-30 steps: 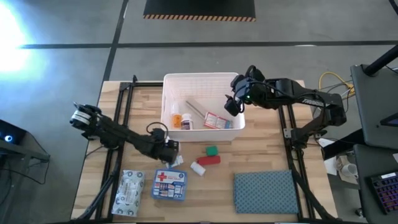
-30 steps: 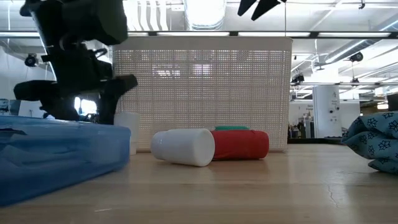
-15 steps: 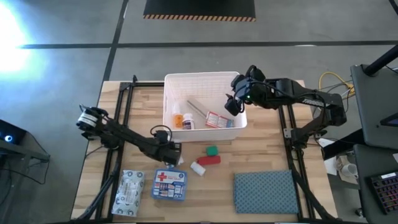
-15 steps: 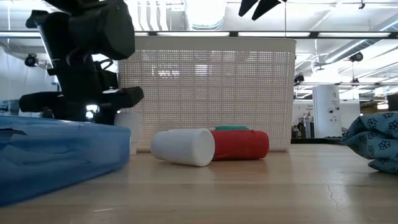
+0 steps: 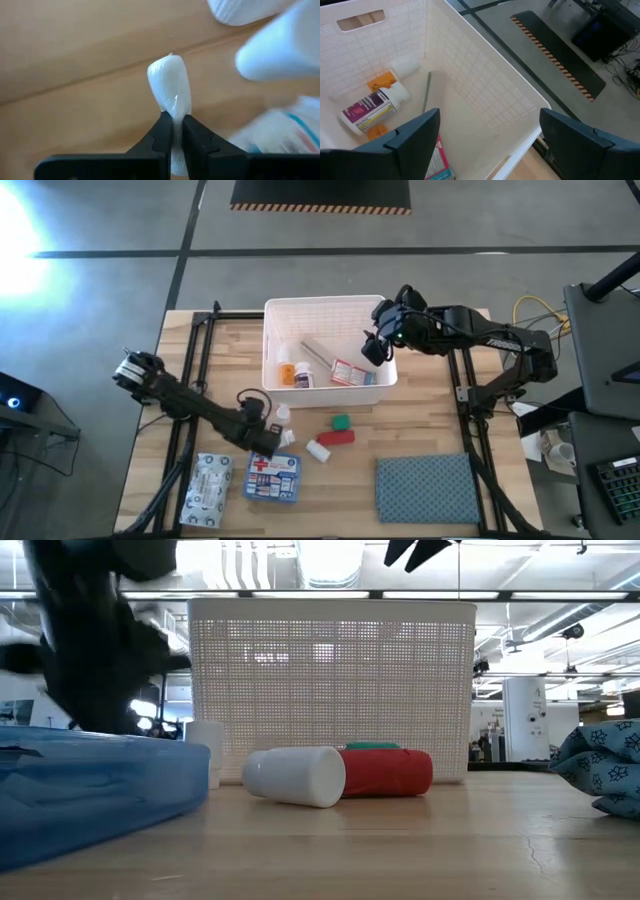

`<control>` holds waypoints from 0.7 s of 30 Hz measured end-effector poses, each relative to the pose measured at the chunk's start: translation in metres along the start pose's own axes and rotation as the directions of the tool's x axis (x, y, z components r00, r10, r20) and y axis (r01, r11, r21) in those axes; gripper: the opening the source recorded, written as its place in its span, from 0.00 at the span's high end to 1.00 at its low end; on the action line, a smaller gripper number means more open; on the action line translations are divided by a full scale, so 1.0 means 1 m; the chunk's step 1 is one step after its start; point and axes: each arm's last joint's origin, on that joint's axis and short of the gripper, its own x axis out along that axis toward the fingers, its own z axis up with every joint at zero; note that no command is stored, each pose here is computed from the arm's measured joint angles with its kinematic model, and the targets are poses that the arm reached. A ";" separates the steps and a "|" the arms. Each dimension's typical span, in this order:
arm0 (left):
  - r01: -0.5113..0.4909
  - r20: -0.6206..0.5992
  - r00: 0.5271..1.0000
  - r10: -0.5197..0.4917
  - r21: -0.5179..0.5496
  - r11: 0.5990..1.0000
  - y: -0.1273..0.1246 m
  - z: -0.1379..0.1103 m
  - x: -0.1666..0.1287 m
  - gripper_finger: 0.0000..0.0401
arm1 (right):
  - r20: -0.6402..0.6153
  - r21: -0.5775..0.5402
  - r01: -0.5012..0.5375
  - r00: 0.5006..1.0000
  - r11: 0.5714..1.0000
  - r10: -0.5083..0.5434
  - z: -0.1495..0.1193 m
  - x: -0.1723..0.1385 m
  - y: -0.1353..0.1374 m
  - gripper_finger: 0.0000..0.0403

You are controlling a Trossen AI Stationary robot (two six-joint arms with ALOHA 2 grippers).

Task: Pick & place medical supplies in basket/bin
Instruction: Put the white rolled gauze into the white bin

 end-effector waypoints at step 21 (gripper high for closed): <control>-0.005 0.732 0.652 -0.196 0.263 0.965 -0.020 0.108 -0.188 0.98 | 0.015 -0.036 -0.002 1.000 0.999 0.002 0.002 0.000 0.000 0.18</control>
